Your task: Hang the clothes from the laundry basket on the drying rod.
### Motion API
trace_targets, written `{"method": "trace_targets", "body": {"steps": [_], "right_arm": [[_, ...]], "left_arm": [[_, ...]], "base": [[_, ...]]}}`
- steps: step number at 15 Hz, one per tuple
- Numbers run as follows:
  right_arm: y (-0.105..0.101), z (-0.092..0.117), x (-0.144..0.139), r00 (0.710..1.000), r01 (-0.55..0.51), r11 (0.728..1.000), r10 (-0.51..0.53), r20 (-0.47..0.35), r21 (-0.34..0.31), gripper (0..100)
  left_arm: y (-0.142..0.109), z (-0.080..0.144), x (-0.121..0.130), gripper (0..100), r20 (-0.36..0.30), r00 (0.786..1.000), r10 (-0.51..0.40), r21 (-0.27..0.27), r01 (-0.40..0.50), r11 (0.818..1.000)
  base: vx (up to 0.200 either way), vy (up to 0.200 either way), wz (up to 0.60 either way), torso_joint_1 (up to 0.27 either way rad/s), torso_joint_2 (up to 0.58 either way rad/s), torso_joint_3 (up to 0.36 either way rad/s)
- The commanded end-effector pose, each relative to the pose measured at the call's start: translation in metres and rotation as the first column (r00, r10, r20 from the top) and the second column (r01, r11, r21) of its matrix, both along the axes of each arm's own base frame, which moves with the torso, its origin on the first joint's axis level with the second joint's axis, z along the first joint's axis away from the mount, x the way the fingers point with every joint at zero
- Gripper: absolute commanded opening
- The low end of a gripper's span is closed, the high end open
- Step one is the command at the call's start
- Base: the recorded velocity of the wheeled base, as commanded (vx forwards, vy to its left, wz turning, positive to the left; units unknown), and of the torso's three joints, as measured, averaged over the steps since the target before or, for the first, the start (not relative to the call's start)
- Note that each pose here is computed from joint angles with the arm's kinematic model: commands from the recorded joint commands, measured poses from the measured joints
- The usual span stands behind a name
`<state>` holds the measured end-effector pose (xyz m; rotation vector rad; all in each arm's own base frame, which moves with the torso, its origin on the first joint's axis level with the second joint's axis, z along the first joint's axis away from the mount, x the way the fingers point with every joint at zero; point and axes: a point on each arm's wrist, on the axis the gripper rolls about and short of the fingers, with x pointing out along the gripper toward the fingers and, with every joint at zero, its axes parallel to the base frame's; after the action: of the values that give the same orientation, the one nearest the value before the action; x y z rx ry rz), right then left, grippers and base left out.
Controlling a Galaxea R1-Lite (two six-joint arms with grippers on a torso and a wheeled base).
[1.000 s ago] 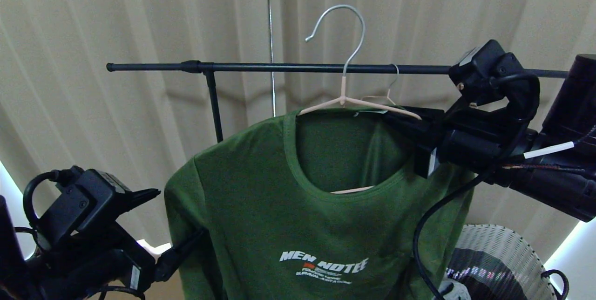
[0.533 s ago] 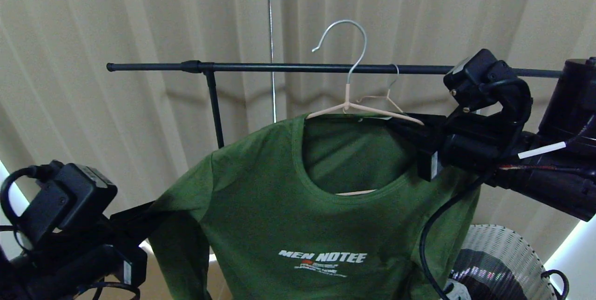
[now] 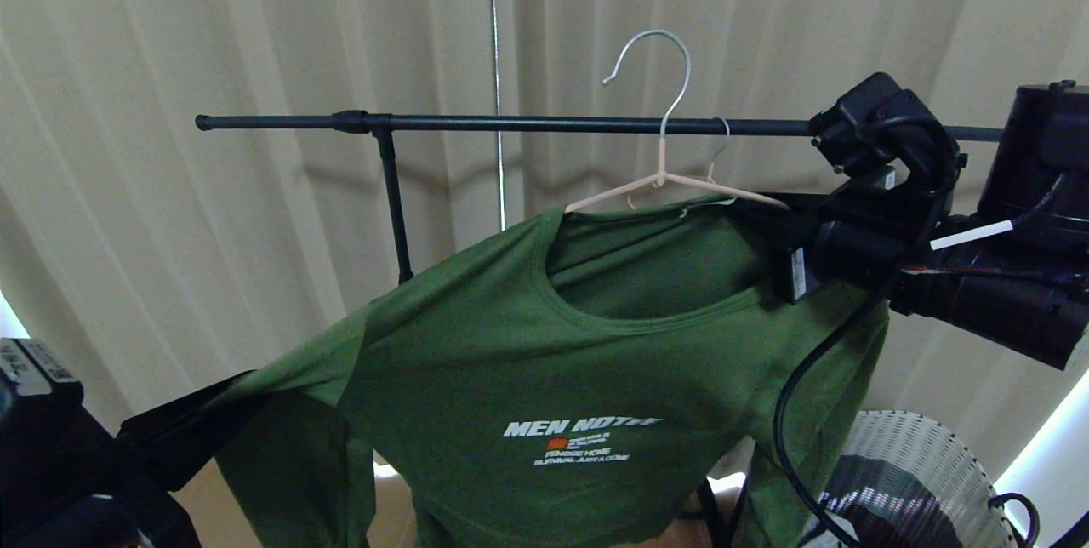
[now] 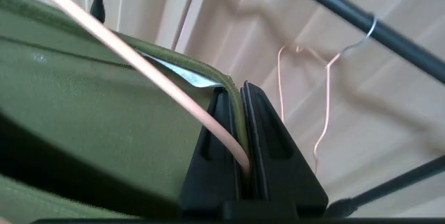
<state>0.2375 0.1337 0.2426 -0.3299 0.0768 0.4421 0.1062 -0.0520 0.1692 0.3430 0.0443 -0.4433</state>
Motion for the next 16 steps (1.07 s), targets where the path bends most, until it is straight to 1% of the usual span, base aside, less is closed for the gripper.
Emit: {"method": "trace_targets", "body": {"steps": [1, 2, 4, 5, 8, 10, 12, 13, 14, 15, 16], "right_arm": [[0.001, 0.002, 0.002, 1.0, 0.001, 1.0, -0.001, 0.003, 0.011, 0], [0.003, 0.005, 0.002, 1.0, 0.001, 0.999, -0.001, 0.003, 0.032, 0], [0.007, 0.007, 0.0, 1.0, -0.013, 0.999, 0.014, -0.002, 0.051, 0], [0.007, 0.006, 0.0, 1.0, -0.015, 0.999, 0.015, -0.006, 0.049, 0], [0.007, 0.006, 0.0, 1.0, -0.012, 0.999, 0.012, -0.009, 0.047, 0], [0.007, 0.001, 0.0, 0.999, 0.02, 1.0, -0.019, -0.047, 0.018, 0], [0.006, -0.005, 0.0, 0.995, 0.055, 0.998, -0.056, -0.083, -0.013, 0], [0.007, -0.013, 0.0, 0.988, 0.094, 0.994, -0.099, -0.118, -0.049, 0], [0.01, -0.018, 0.0, 0.985, 0.109, 0.992, -0.116, -0.129, -0.062, 0], [0.012, -0.022, 0.004, 0.979, 0.146, 0.986, -0.155, -0.135, -0.078, 0], [0.013, -0.026, 0.006, 0.974, 0.168, 0.982, -0.18, -0.139, -0.092, 0]], "left_arm": [[-0.001, -0.01, 0.001, 0, -0.045, 0.999, 0.002, 0.023, 0.0, 1.0], [-0.002, -0.015, 0.005, 0, -0.075, 0.997, 0.009, 0.039, -0.006, 0.999], [-0.004, -0.017, 0.008, 0, -0.092, 0.996, 0.011, 0.046, -0.007, 0.999], [-0.003, -0.016, 0.008, 100, -0.089, 0.996, 0.014, 0.041, -0.011, 0.999], [-0.002, -0.017, 0.005, 100, -0.084, 0.996, 0.017, 0.037, -0.014, 0.999], [0.002, -0.013, -0.002, 100, -0.055, 0.998, 0.015, 0.006, -0.014, 1.0], [0.006, -0.013, -0.009, 100, -0.032, 0.999, 0.02, -0.007, -0.021, 1.0], [0.013, -0.017, -0.017, 100, -0.018, 0.999, 0.048, -0.014, -0.048, 0.999], [0.018, -0.019, -0.024, 100, 0.001, 0.998, 0.069, -0.022, -0.069, 0.997], [0.024, -0.02, -0.033, 100, 0.033, 0.995, 0.097, -0.037, -0.095, 0.995], [0.027, -0.022, -0.038, 100, 0.048, 0.992, 0.115, -0.045, -0.113, 0.993]], "base": [[0.0, 0.0, 0.0, 0.0, 0.0, 0.0], [0.0, 0.0, 0.0, 0.0, 0.0, 0.0], [0.0, 0.0, 0.0, 0.0, 0.0, 0.0], [0.0, 0.0, 0.0, 0.0, 0.0, 0.0], [0.0, 0.0, 0.0, 0.0, 0.0, 0.0], [0.0, 0.0, 0.0, 0.0, 0.0, 0.0], [0.0, 0.0, 0.0, 0.0, 0.0, 0.0], [0.0, 0.0, 0.0, 0.0, 0.0, 0.0], [0.0, 0.0, 0.0, 0.0, 0.0, 0.0], [0.0, 0.0, 0.0, 0.0, 0.0, 0.0], [0.0, 0.0, 0.0, 0.0, 0.0, 0.0]]}}
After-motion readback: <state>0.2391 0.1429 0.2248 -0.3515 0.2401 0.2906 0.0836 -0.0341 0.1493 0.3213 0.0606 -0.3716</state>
